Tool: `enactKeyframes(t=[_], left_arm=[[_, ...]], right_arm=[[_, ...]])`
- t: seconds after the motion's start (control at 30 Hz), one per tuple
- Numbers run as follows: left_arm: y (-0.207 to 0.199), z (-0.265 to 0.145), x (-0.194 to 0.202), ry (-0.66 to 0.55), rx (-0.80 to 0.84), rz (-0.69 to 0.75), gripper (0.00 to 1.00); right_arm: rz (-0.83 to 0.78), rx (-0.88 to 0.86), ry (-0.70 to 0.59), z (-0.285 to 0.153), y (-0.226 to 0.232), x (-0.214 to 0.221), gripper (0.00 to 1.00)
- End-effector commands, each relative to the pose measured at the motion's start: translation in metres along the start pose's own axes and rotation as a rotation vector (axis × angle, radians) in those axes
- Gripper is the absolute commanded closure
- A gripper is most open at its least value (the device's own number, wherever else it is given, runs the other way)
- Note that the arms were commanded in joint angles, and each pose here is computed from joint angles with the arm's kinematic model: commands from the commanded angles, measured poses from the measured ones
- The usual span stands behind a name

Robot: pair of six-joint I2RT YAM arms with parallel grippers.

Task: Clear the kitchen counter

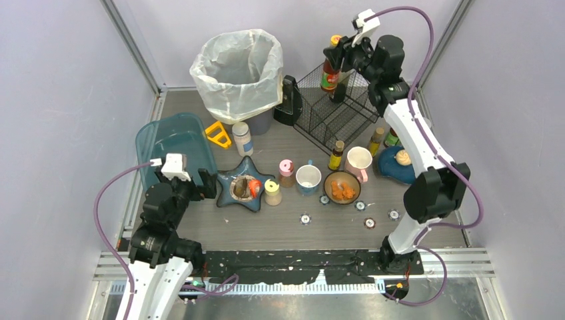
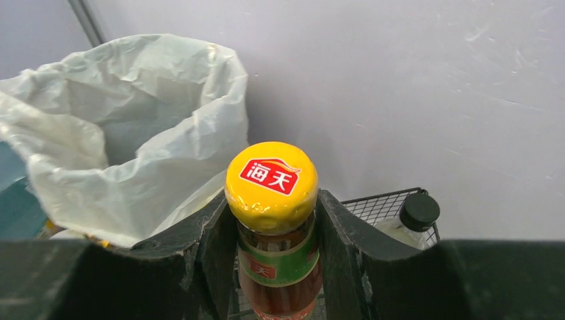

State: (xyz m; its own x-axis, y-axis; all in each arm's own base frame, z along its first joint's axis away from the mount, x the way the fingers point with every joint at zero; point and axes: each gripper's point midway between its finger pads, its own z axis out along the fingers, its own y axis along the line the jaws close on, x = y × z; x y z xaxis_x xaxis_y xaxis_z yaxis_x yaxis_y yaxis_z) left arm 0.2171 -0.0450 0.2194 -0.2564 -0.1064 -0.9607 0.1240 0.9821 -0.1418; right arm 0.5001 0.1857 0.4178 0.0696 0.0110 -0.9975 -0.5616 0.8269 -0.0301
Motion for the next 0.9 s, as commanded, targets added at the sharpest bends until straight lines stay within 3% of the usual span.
enactKeyframes(t=[0.0,0.33,0.87], left_arm=[[-0.002,-0.002,-0.017,-0.031,0.005,0.002,0.01],[-0.001,0.001,-0.015,-0.010,0.002,0.004,0.01],[-0.003,0.001,-0.014,-0.012,0.013,0.004,0.01]], right_arm=[[-0.066,0.013,-0.227,0.009,-0.015,-0.079,0.95],[-0.058,0.043,-0.155,0.061,-0.057,-0.021,0.95],[-0.057,0.032,-0.052,0.065,-0.069,0.105,0.95]])
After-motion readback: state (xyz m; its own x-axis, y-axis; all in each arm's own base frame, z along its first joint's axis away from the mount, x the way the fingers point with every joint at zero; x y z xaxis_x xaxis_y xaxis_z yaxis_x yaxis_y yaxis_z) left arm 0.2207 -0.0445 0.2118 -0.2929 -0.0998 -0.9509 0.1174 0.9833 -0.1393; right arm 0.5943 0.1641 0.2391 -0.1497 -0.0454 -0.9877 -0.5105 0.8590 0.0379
